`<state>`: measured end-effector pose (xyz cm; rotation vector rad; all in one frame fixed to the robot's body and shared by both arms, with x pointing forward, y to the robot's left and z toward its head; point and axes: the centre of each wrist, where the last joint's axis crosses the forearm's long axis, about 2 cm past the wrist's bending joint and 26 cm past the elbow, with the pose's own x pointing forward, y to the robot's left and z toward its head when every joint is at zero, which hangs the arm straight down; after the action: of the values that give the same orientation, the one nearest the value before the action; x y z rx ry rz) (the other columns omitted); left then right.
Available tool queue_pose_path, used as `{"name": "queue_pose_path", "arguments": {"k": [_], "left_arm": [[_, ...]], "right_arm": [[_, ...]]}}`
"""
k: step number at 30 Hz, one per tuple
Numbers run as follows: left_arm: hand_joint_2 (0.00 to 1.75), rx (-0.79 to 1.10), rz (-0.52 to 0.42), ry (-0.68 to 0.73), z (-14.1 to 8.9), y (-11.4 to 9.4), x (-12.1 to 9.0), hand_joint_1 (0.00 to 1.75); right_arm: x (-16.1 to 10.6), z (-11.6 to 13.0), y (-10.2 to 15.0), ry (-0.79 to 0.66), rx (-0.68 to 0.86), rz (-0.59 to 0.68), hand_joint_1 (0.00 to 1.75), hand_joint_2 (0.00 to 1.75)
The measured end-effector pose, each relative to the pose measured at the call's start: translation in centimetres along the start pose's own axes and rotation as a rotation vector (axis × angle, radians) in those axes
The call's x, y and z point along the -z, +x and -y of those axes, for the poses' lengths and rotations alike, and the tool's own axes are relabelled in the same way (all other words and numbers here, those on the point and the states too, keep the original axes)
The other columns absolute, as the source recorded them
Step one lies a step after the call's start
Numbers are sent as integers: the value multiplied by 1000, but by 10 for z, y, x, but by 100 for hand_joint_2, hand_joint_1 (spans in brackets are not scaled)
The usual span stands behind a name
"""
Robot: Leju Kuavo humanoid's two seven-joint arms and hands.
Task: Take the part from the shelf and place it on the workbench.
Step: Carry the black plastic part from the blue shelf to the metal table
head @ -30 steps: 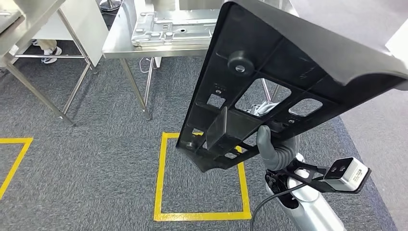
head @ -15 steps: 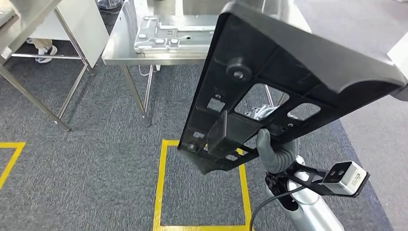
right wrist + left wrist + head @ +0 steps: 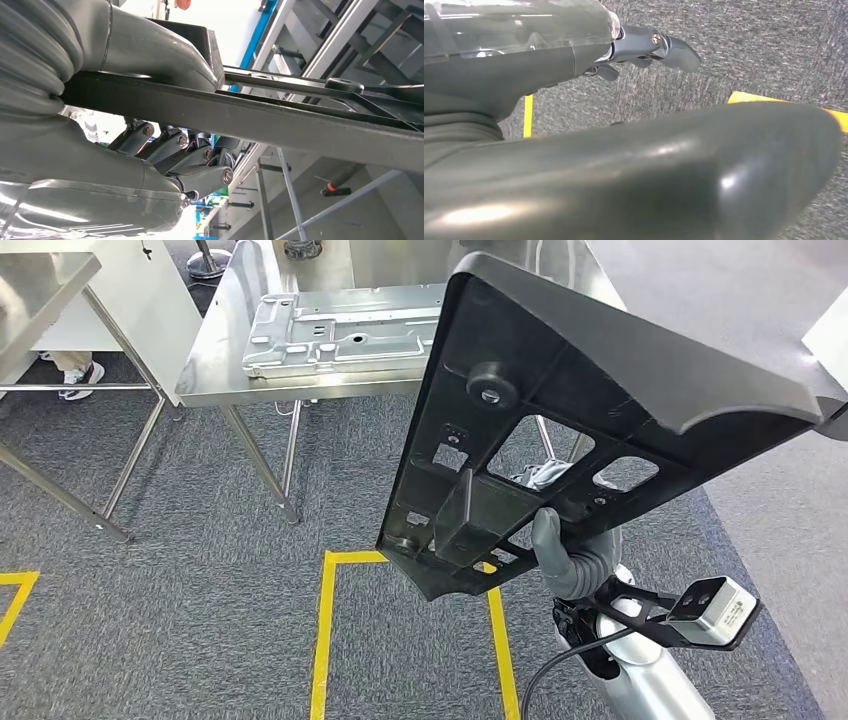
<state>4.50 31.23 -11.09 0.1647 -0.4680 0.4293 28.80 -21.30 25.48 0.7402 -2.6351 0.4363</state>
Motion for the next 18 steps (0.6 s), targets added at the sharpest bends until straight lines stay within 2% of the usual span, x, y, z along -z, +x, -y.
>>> {"name": "queue_pose_path", "arguments": {"k": [18], "left_arm": [[0,20,5,2,-4,1,1,0]], "right_arm": [[-2,6,5,-4,10,12,175,175]]}}
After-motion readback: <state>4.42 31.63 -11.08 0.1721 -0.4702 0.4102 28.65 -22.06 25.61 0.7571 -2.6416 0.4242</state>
